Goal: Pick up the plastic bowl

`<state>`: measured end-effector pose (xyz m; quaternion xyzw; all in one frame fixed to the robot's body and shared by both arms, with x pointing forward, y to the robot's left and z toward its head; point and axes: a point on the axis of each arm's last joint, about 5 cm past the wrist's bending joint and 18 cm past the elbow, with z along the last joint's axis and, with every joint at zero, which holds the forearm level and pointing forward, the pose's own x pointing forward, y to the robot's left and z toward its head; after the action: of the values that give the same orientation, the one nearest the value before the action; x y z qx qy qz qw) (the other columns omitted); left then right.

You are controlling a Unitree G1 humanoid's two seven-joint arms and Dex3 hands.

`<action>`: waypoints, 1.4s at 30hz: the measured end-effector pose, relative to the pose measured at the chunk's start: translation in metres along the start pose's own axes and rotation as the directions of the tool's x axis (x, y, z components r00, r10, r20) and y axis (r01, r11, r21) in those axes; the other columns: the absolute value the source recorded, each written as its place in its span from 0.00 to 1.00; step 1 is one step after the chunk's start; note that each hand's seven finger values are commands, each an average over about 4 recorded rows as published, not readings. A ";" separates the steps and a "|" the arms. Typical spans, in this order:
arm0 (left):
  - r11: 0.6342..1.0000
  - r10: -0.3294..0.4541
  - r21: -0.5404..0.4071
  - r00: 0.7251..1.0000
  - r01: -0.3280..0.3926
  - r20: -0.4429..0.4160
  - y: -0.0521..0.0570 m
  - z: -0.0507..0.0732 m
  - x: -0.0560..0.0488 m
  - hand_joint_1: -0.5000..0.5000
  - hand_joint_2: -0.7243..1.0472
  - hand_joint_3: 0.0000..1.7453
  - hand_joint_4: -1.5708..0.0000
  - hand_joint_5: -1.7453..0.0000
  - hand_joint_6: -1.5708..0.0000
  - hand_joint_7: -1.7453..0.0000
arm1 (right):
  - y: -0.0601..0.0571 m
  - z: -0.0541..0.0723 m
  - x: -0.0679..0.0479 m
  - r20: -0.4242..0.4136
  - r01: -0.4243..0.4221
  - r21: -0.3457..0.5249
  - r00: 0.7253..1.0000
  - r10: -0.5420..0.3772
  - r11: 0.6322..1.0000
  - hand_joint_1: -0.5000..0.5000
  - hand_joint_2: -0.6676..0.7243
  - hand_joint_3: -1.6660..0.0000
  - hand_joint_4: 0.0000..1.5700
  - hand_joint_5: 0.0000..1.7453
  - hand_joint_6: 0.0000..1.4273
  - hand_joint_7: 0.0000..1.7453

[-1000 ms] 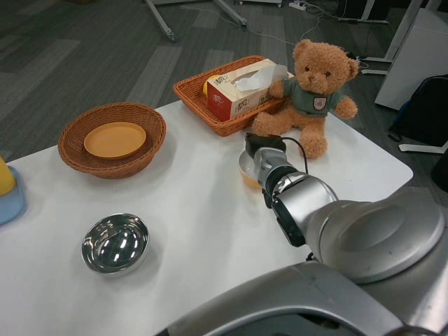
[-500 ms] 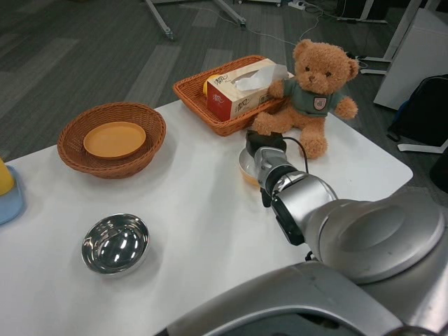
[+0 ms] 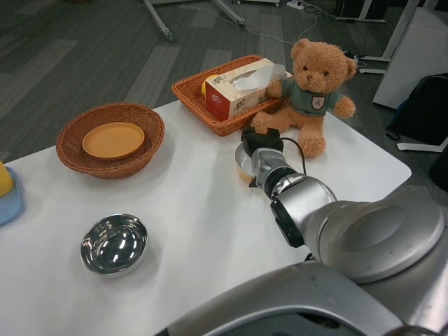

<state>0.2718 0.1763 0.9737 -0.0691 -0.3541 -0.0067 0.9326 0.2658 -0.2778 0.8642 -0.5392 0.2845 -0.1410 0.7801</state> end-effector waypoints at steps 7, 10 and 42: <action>1.000 0.002 -0.004 1.000 -0.002 0.001 0.000 0.000 0.000 0.02 0.75 0.00 1.00 1.00 1.00 1.00 | -0.001 -0.002 -0.004 0.041 0.015 0.008 0.999 -0.015 1.000 0.04 0.05 0.05 1.00 0.61 0.96 0.76; 1.000 0.003 -0.004 1.000 -0.003 0.002 0.000 0.000 -0.001 0.02 0.75 0.00 1.00 1.00 1.00 1.00 | -0.004 -0.001 -0.009 0.082 0.033 0.016 0.996 -0.034 0.999 0.04 0.05 0.05 1.00 0.61 0.96 0.76; 1.000 -0.016 -0.006 1.000 0.016 -0.006 0.000 -0.002 -0.003 0.01 0.75 0.00 1.00 1.00 1.00 1.00 | -0.073 0.075 -0.077 0.580 0.148 -0.060 0.810 -0.087 0.987 0.04 0.05 0.05 1.00 0.56 0.96 0.68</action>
<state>0.2710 0.1758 0.9708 -0.0691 -0.3518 -0.0156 0.9334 0.2554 -0.2080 0.9729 -0.6121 0.0087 -0.0050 0.7907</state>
